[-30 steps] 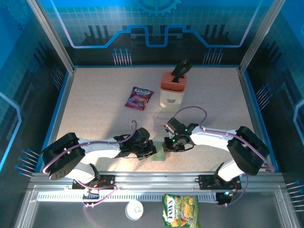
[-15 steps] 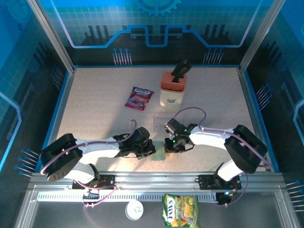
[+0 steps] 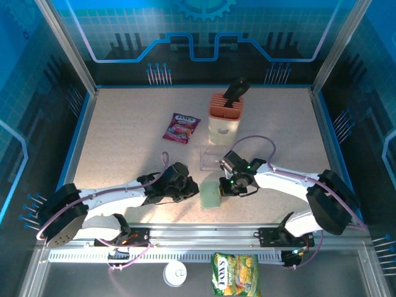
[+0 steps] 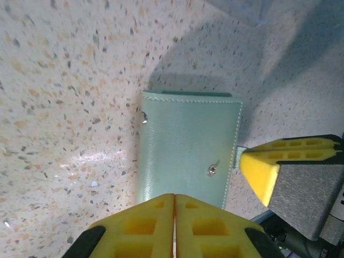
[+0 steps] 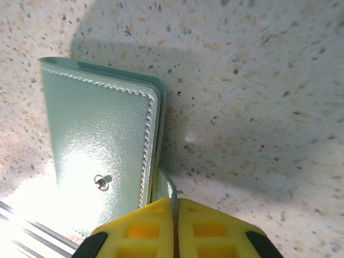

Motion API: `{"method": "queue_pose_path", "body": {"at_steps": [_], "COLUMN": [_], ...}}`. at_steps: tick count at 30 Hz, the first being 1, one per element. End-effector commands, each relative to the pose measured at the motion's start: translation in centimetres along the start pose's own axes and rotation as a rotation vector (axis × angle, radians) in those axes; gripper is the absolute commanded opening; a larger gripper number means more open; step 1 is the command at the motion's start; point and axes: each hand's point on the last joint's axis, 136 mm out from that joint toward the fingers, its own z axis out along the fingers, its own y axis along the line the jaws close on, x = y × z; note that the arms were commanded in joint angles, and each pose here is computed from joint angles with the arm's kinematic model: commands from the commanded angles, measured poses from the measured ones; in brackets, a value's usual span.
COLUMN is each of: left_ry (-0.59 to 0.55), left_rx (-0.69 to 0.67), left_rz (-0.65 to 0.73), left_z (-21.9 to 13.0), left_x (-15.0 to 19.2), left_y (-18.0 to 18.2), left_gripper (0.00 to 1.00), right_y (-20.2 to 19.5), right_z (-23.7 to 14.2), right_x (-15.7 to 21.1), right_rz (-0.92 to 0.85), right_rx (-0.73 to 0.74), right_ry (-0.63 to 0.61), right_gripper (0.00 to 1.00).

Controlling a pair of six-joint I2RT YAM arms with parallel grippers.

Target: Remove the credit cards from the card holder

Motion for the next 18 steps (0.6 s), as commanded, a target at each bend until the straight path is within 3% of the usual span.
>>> {"method": "queue_pose_path", "body": {"at_steps": [1, 13, 18], "left_ry": [-0.052, -0.082, -0.091], "left_rx": [-0.005, 0.012, 0.019], "left_rz": [0.022, 0.010, 0.014], "left_z": [-1.2, -2.7, -2.7], "left_x": [-1.3, -2.9, -3.1], "left_y": [-0.1, 0.0, 0.1], "left_gripper": [0.11, 0.16, 0.17], "right_y": [-0.3, 2.2, 4.1], "right_z": [-1.9, -5.3, -5.1], "right_x": [-0.4, -2.8, -3.3], "right_rz": [-0.030, -0.042, -0.093], "right_rx": [0.029, 0.006, -0.049], "right_ry": [-0.012, -0.101, -0.084], "right_gripper": [0.04, 0.02, 0.03]}}
